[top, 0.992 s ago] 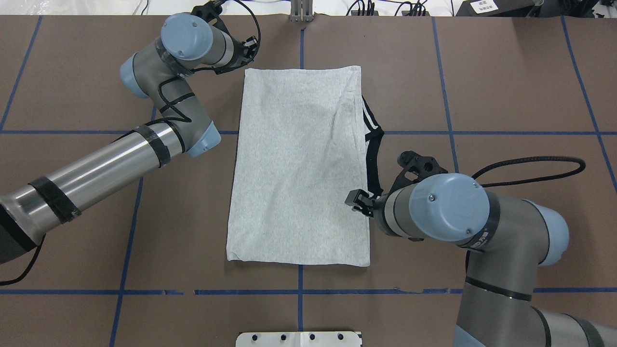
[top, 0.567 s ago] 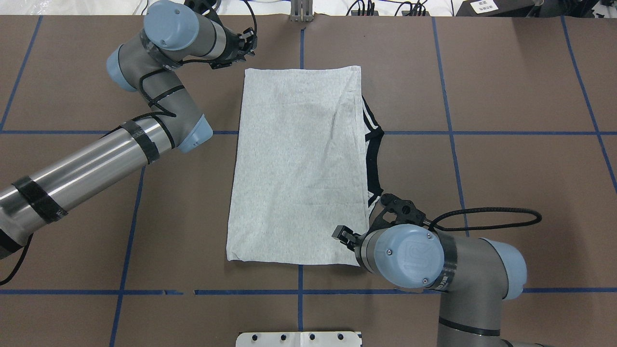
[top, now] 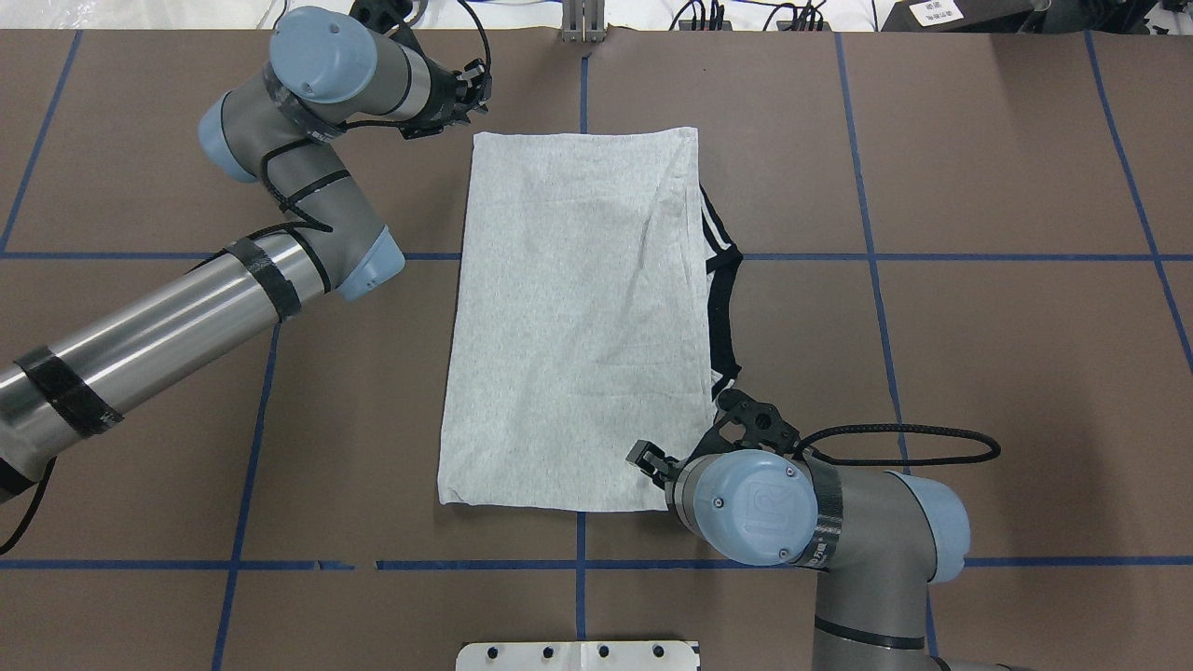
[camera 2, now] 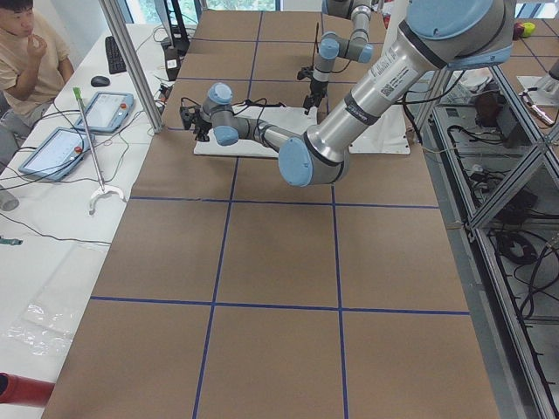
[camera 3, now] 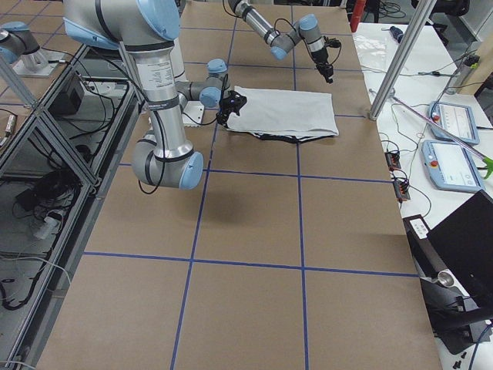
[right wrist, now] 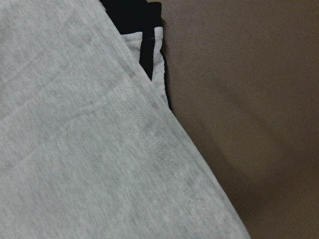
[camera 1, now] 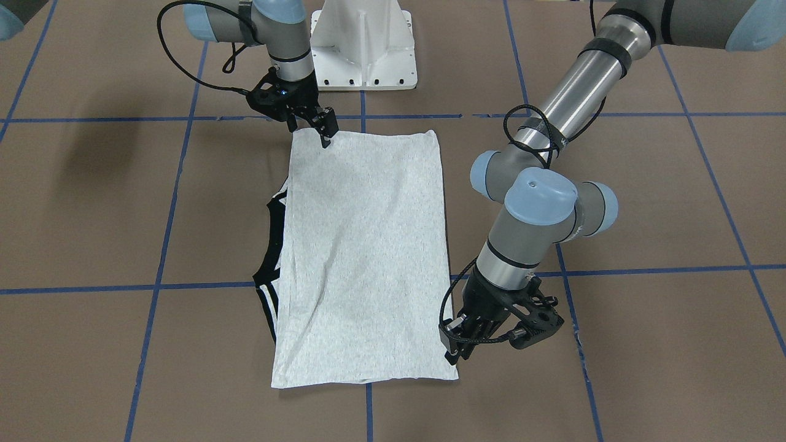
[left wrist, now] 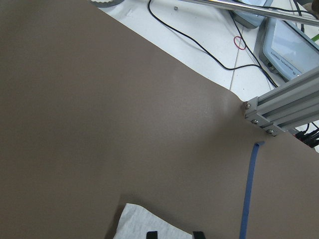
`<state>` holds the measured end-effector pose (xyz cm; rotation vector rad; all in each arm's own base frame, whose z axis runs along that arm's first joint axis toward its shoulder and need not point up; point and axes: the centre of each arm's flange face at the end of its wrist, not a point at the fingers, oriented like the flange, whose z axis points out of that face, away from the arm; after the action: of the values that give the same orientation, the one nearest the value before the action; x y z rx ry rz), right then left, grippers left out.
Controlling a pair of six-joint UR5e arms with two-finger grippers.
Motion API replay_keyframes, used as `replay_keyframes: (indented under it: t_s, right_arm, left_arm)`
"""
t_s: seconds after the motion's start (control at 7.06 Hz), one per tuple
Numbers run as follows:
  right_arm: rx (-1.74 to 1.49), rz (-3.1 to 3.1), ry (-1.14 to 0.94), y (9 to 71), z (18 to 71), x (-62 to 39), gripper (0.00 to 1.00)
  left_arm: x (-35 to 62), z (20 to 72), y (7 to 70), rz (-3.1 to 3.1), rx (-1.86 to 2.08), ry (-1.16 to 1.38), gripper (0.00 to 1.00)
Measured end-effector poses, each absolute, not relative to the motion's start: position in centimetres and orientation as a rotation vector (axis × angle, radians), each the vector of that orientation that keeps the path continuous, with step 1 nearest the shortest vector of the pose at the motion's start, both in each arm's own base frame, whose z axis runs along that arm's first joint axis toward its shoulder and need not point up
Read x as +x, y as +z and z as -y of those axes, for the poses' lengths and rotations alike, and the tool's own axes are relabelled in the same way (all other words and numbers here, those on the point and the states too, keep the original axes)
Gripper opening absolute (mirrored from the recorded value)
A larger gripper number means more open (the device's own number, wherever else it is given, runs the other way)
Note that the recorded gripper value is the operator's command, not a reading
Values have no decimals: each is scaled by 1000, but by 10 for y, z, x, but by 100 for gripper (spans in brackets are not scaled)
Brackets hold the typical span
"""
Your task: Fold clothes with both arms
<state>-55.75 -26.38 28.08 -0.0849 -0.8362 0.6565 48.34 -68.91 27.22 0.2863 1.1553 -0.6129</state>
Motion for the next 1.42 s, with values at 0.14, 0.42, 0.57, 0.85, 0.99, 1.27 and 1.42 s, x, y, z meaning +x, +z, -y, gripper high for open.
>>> replay_keyframes:
  t_s: [0.14,0.42,0.57,0.85,0.99,1.27,1.42]
  right_arm:
    - [-85,832,657,283,264,-559,96]
    - [-89,822,658,288,261,-562,83]
    - [-93,820,666,289,261,-564,68]
    - [-95,817,685,290,265,-564,1]
    - [-99,819,707,289,269,-563,0]
    - [-108,821,732,288,272,-562,0]
    - [-109,829,739,284,275,-561,0]
  left_arm:
    - [483,689,273,-1155,286,-613,35]
    - [484,689,273,-1154,285,-613,35]
    - [484,689,273,-1153,285,-613,35]
    - [484,689,274,-1152,284,-613,35]
    - [484,689,274,-1151,283,-614,35]
    - [484,689,275,-1149,282,-614,35]
    - [484,689,275,-1148,282,-615,35]
